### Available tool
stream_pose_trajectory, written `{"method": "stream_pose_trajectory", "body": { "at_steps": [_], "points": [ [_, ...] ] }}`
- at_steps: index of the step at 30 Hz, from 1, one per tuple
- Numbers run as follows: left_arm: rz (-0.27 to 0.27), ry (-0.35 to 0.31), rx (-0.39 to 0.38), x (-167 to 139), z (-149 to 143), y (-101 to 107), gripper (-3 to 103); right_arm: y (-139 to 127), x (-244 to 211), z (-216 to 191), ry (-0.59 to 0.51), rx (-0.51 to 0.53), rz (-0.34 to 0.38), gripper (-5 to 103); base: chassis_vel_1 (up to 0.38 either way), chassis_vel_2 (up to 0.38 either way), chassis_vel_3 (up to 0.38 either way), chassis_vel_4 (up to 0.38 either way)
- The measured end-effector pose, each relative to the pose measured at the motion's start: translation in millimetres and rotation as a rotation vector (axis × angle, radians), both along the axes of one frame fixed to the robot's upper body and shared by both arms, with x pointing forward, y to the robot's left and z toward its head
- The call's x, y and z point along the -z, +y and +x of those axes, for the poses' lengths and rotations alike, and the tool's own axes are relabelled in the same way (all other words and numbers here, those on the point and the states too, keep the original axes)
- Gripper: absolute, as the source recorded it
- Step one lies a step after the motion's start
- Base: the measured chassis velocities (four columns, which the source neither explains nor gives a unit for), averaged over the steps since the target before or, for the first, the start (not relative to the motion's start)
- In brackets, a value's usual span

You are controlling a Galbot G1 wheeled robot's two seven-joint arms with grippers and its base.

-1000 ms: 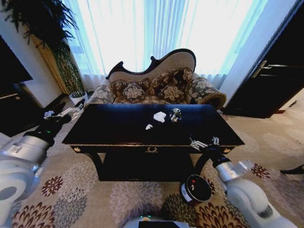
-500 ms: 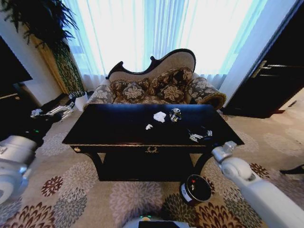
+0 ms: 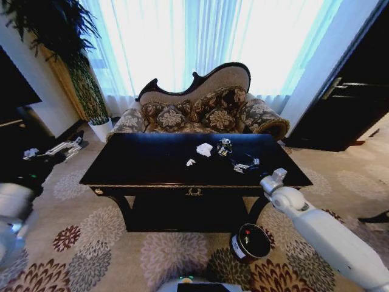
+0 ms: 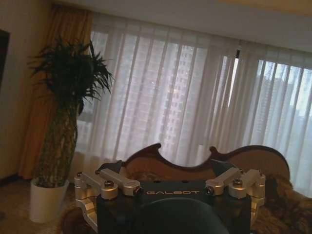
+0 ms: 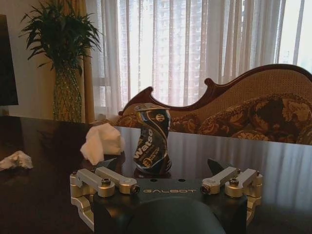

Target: Move to the front of the table and place the trash on the table into the trash bin.

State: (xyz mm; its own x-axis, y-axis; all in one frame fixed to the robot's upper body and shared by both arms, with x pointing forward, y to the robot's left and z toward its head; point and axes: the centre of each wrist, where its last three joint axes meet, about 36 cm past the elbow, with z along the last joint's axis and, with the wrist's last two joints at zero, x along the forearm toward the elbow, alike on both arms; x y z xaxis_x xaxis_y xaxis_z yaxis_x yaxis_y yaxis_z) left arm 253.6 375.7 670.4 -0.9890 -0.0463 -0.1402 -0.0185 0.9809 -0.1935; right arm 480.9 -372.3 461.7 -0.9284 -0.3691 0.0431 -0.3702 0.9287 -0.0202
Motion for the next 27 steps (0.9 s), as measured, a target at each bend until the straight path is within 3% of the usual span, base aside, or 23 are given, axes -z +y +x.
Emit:
{"method": "stream_pose_trajectory", "body": {
  "at_steps": [8,15,27],
  "points": [
    [-0.010,-0.013,-0.025,0.1,-4.0,3.4,100,-1.6,-3.7,19.3,-0.009,0.010,-0.015,100,0.000,0.000,0.000,0.000],
    [-0.014,0.001,-0.059,5.1,-9.4,7.0,100,8.7,-16.1,48.9,-0.023,0.001,-0.004,100,0.000,0.000,0.000,0.000],
    [-0.007,-0.001,-0.079,3.2,-13.8,10.7,100,27.3,-10.8,64.2,-0.005,-0.025,-0.005,100,0.000,0.000,0.000,0.000]
  ]
}}
